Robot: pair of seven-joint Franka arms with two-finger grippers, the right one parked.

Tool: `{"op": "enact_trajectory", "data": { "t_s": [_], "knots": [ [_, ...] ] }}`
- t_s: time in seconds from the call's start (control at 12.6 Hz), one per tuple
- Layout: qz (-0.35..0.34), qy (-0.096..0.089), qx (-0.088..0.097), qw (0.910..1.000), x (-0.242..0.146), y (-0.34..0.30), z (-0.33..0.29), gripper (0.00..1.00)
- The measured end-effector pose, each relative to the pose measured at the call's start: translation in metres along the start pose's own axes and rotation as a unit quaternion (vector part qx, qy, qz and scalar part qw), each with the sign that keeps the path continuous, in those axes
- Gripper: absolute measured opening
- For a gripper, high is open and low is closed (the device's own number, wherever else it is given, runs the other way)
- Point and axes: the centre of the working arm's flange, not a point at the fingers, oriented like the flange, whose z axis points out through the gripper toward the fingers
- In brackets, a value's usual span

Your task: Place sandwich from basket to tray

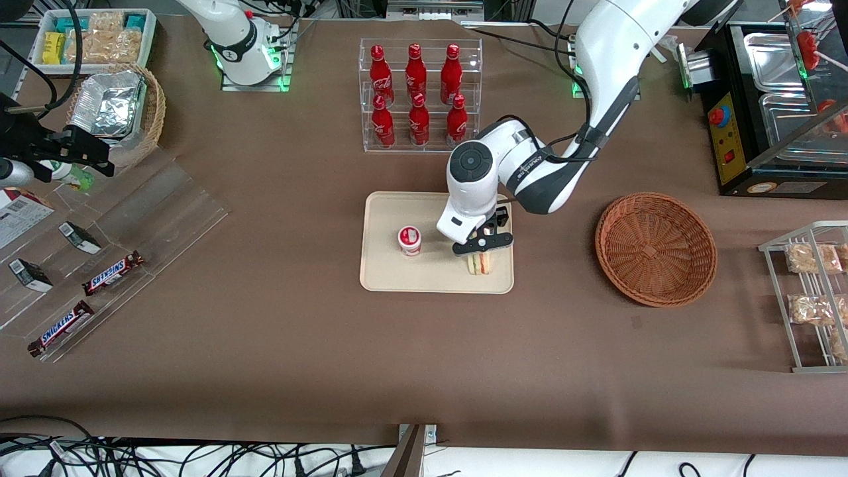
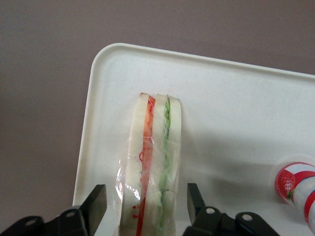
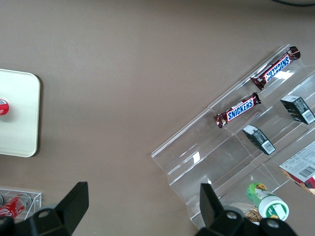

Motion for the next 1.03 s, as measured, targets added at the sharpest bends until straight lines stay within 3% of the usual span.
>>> {"op": "enact_trajectory", "data": {
  "t_s": [0.16, 0.32, 0.48, 0.8, 1.03],
  "knots": [
    [-0.013, 0.003, 0.008, 0.9999, 0.014, -0.010, -0.018, 1.00],
    [-0.038, 0.008, 0.021, 0.9990, 0.035, -0.035, -0.055, 1.00],
    [-0.054, 0.007, 0.020, 0.9983, 0.052, -0.060, -0.092, 1.00],
    [-0.043, -0.031, 0.027, 0.9982, 0.090, -0.119, -0.148, 1.00],
    [-0.010, -0.063, 0.014, 0.9979, 0.126, -0.179, -0.175, 1.00]
  ]
}}
